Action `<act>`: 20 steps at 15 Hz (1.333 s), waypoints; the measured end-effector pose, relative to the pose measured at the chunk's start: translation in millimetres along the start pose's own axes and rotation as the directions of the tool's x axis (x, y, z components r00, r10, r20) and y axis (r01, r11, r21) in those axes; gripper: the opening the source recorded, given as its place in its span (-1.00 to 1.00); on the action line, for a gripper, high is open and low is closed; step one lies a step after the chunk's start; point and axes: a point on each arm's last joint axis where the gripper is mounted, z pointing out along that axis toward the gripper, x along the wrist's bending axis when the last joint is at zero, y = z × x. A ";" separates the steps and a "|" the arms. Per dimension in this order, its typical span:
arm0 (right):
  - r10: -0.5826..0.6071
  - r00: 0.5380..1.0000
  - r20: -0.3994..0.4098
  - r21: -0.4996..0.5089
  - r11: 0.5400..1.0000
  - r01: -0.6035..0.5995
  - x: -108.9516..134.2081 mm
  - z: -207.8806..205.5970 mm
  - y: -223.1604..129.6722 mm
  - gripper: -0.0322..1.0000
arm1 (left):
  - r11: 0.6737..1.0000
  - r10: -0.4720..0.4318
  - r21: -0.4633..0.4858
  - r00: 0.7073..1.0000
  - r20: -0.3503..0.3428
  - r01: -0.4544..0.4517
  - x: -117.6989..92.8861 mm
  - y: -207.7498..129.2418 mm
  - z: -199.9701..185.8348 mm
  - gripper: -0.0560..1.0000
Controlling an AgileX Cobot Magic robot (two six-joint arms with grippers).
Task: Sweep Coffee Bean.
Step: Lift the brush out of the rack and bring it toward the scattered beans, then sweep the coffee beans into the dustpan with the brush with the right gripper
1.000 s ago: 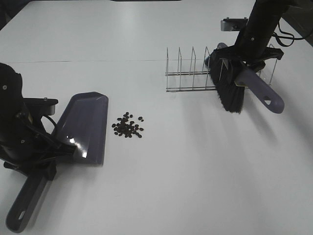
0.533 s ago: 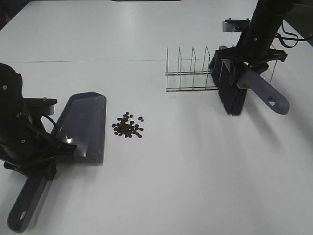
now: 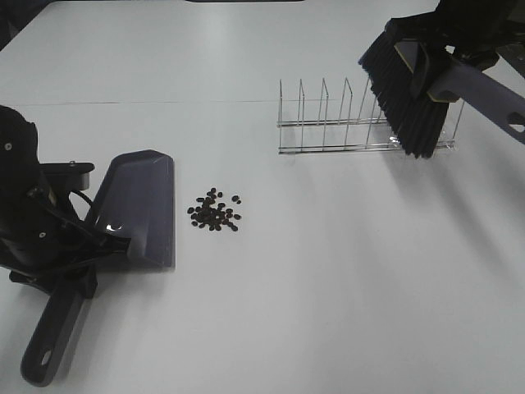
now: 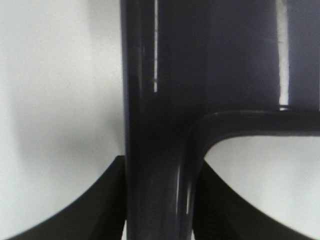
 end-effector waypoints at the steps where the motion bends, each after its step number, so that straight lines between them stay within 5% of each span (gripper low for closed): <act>1: -0.014 1.000 0.016 0.002 1.000 0.014 8.6 -8.0 -10.5 -0.28 | 1.000 0.003 0.001 1.000 -0.003 -0.003 0.3 -0.1 0.0 -0.30; 5: -0.134 0.980 0.147 0.053 0.990 0.128 56.2 0.7 -34.3 -0.28 | 0.997 0.070 0.043 0.997 -0.031 -0.068 2.8 -2.8 4.9 -0.30; 11: -0.256 0.940 0.224 -0.001 0.965 0.263 121.5 48.5 -33.1 -0.28 | 0.988 0.137 0.077 0.990 -0.043 -0.133 2.7 -1.3 14.6 -0.30; 16: -0.315 0.906 0.283 0.127 0.949 0.290 127.6 101.5 -37.6 -0.28 | 0.983 0.169 0.085 0.984 -0.061 -0.164 0.0 8.5 17.0 -0.30; 20: -0.286 0.924 0.253 0.157 0.955 0.253 136.1 118.8 -43.3 -0.28 | 0.977 0.197 0.103 0.978 -0.065 -0.189 -0.1 9.4 21.8 -0.30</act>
